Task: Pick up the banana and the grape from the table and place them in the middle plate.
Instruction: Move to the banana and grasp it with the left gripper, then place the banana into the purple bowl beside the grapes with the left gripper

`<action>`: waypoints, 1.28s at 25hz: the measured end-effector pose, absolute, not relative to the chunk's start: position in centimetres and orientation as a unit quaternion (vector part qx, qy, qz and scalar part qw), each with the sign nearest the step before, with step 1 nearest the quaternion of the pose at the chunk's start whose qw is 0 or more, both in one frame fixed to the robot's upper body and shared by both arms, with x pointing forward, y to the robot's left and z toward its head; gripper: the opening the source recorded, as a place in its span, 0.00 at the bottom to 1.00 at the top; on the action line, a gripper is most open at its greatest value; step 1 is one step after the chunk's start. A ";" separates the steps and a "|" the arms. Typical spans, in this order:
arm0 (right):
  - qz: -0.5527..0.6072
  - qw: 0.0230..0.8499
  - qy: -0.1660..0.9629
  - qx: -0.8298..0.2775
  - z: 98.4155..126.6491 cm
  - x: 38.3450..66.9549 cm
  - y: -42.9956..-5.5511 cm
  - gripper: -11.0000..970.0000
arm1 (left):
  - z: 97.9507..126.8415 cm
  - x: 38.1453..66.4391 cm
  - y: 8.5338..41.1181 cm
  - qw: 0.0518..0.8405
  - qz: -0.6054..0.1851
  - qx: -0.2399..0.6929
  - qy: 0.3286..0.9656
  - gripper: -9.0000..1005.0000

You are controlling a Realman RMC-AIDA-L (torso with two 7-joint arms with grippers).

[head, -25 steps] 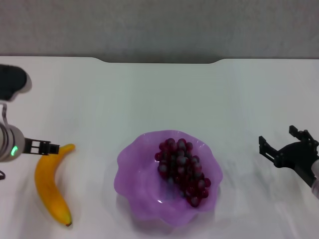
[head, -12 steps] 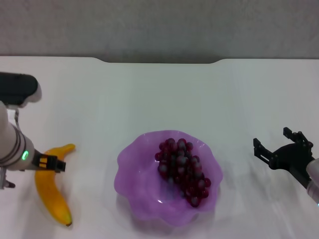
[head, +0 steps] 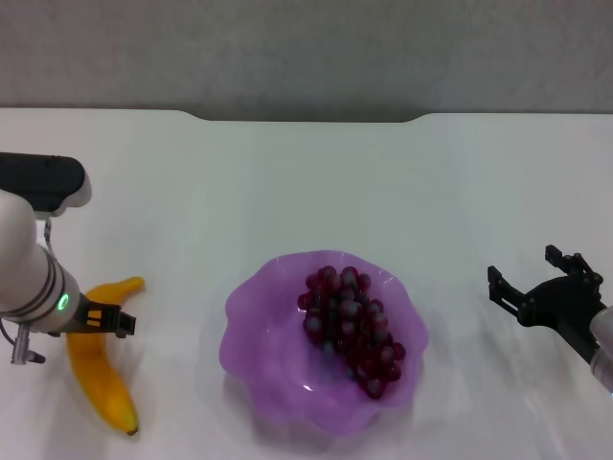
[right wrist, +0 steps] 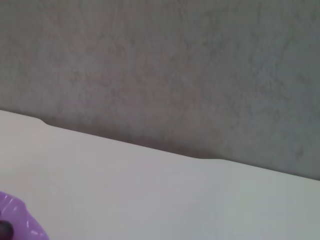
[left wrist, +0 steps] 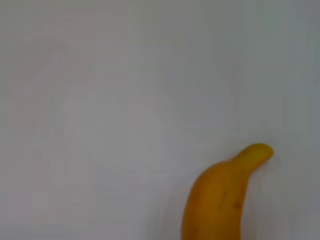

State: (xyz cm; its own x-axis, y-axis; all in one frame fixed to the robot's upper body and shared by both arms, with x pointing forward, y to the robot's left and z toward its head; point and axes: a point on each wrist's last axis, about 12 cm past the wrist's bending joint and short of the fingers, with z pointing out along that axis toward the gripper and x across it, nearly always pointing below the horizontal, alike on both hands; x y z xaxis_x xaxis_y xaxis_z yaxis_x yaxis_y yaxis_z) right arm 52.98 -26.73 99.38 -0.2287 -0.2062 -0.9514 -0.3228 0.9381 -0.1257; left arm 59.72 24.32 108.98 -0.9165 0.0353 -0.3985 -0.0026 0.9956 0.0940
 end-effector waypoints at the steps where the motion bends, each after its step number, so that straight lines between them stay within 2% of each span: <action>1: 0.049 0.598 0.782 -0.169 99.4 53.0 -26.7 0.93 | 108.9 59.7 24.4 0.204 0.046 0.007 0.978 0.85; 18: 0.053 0.601 0.780 -0.168 99.5 53.0 -26.5 0.93 | 108.0 59.8 25.0 0.198 0.048 -0.004 0.979 0.75; 23: 0.053 0.601 0.780 -0.168 99.5 53.0 -26.5 0.93 | 108.0 59.8 25.1 0.198 0.049 -0.005 0.979 0.54; 25: 0.052 0.601 0.780 -0.168 99.5 53.0 -26.5 0.93 | 108.0 59.8 25.0 0.199 0.049 -0.004 0.979 0.53; 28: 0.051 0.600 0.781 -0.168 99.4 52.9 -26.6 0.93 | 109.0 59.9 25.0 0.209 0.049 -0.001 0.977 0.52; 32: 0.050 0.599 0.782 -0.168 99.4 52.9 -26.7 0.93 | 112.4 59.5 25.6 0.244 0.048 -0.009 0.968 0.51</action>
